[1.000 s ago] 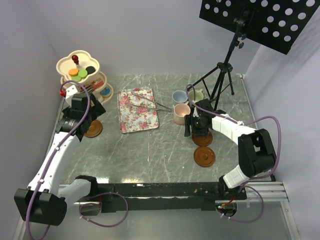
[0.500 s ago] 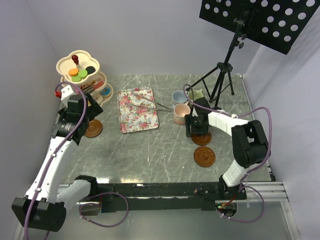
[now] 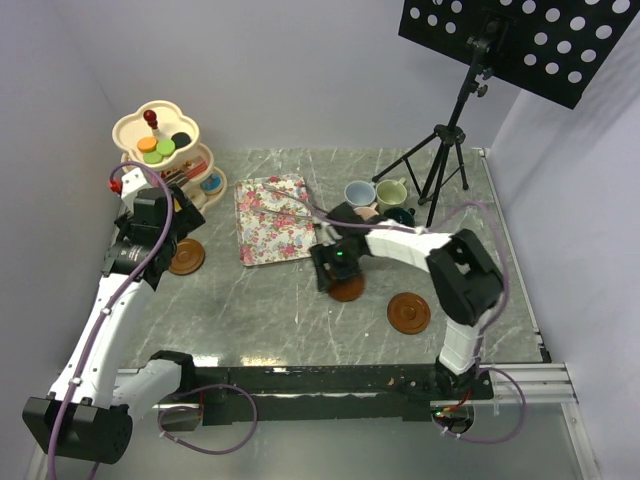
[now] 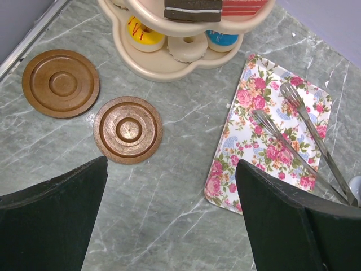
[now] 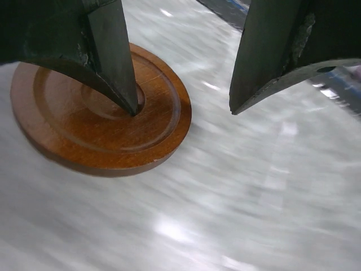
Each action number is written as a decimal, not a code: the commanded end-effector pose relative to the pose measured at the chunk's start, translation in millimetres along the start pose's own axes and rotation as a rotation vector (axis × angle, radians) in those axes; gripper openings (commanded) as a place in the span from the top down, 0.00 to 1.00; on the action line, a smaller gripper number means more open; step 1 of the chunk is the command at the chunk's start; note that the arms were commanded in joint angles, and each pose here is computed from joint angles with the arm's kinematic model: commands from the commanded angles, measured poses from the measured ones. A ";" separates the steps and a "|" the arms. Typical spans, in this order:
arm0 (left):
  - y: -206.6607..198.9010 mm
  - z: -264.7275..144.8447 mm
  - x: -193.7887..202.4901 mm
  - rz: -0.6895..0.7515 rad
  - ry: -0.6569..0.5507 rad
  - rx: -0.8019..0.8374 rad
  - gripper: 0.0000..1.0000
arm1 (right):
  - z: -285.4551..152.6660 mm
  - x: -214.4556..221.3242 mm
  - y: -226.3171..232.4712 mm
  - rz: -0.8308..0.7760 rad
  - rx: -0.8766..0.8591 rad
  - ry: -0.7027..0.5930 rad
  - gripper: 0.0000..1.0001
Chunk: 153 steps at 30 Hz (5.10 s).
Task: Serve the afternoon tea
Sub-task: Move the coaster to the center of the board.
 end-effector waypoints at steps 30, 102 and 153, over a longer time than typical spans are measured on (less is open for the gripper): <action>-145.3 -30.6 251.5 0.502 0.487 0.468 0.25 | -173.5 -60.0 -30.5 0.214 0.102 -0.602 0.18; 30.9 90.7 213.6 0.212 0.477 -0.345 0.71 | -176.9 -96.4 -61.7 0.235 0.005 -0.602 0.18; -112.5 160.7 109.5 0.249 0.266 0.005 0.35 | -152.9 16.3 -62.9 0.316 0.124 -0.384 0.16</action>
Point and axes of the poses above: each gripper's point midway between its finger pads, its own z axis out along the fingers, its own y axis along the line the jaws close on, x = y × z, the point moved 3 cm from there along -z, back along the fingers, and after that the axes turned 7 degrees about -z, right-handed, at the moved point
